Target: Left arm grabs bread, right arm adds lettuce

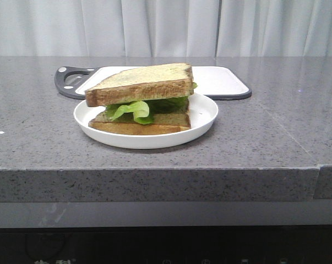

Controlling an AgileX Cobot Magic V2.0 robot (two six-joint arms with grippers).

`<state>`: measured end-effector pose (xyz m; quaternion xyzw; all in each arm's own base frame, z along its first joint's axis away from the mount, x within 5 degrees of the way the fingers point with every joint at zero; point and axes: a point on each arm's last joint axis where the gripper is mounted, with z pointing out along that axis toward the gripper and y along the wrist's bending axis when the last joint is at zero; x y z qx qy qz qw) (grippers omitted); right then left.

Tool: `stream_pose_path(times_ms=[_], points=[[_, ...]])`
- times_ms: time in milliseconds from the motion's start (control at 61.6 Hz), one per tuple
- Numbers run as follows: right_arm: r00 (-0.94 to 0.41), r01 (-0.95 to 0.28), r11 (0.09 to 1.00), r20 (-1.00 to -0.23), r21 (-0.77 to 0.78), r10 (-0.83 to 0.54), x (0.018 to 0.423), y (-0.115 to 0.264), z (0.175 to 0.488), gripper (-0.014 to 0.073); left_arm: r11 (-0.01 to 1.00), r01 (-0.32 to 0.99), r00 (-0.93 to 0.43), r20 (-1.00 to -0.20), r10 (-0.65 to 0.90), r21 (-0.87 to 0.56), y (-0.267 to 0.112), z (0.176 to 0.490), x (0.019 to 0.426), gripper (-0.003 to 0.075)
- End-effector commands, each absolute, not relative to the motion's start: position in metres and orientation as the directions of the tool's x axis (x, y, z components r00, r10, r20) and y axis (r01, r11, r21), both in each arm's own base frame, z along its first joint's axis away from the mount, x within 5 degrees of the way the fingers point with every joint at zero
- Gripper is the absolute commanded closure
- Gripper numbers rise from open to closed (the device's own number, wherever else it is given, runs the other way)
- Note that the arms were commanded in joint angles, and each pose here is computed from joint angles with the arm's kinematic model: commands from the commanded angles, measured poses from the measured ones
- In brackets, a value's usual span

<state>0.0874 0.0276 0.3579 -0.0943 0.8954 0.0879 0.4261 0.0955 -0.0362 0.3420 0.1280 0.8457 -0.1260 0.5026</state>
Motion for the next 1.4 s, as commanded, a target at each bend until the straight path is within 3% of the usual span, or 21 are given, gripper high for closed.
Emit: stream_pose_path(times_ms=[0, 130, 827, 1168, 1379], points=[[-0.545, -0.243, 0.968, -0.835, 0.068, -0.078, 0.09, 0.027, 0.37, 0.0568, 0.938, 0.332, -0.375, -0.926, 0.039, -0.095, -0.036, 0.357, 0.099, 0.0666], [-0.545, -0.243, 0.968, -0.835, 0.068, -0.078, 0.09, 0.027, 0.37, 0.0719, 0.939, 0.331, -0.366, -0.93, 0.036, -0.094, -0.036, 0.358, 0.1, 0.0741], [-0.563, -0.241, 0.968, -0.822, 0.067, -0.083, 0.089, 0.027, 0.369, 0.0713, 0.941, 0.327, -0.341, -0.939, 0.029, -0.09, -0.034, 0.354, 0.095, 0.0741], [-0.563, -0.241, 0.968, -0.822, 0.067, -0.083, 0.089, 0.027, 0.369, 0.0713, 0.986, 0.127, -0.111, -0.989, -0.094, -0.108, -0.011, 0.301, 0.067, 0.0741], [-0.563, -0.241, 0.968, -0.822, 0.067, -0.083, 0.089, 0.027, 0.369, 0.0713, 0.984, 0.08, 0.009, -0.987, -0.161, -0.159, -0.007, 0.266, 0.05, 0.0741]])
